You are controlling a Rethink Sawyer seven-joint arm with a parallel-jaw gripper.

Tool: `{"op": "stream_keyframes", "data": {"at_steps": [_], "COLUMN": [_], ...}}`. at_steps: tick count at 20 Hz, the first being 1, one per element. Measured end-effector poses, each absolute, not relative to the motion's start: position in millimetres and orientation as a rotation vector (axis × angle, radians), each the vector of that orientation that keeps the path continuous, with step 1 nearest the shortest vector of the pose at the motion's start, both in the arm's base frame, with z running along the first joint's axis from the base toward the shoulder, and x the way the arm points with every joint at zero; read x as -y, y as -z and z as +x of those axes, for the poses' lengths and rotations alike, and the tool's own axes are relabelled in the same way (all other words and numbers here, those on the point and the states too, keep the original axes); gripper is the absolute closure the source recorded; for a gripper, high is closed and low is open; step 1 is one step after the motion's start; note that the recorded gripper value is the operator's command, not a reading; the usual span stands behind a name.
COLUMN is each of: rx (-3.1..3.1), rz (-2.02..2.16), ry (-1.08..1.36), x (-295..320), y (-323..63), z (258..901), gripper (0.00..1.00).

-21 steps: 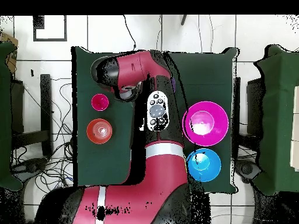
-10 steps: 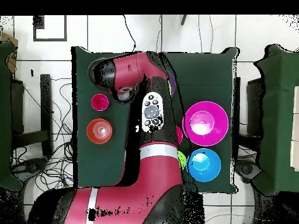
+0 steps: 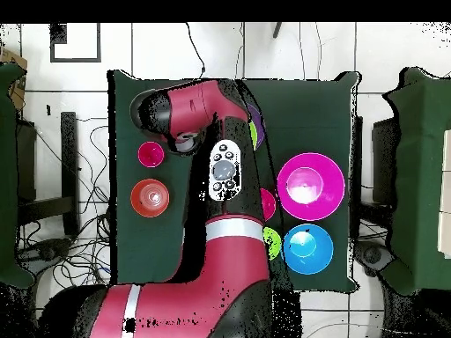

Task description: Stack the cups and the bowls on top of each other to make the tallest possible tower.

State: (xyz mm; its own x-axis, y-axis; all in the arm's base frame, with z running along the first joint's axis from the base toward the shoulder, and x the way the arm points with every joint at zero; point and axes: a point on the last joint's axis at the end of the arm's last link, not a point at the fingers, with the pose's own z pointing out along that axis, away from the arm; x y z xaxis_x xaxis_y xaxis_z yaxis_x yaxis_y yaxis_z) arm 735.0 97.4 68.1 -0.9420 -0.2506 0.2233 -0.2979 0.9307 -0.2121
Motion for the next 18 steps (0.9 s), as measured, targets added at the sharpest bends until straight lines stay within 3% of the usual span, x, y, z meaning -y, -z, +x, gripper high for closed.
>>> {"op": "stream_keyframes", "data": {"at_steps": [7, 12, 18], "rx": [2.891, 2.851, 2.828], "rz": [0.375, 0.312, 0.269], "ry": [-0.298, -0.198, -0.107], "x": [-105.5, -124.7, -150.6], "y": [-83.1, -132.3, -218.4], "z": [727.4, 716.0, 711.1], "gripper": [0.0, 0.0, 0.0]}}
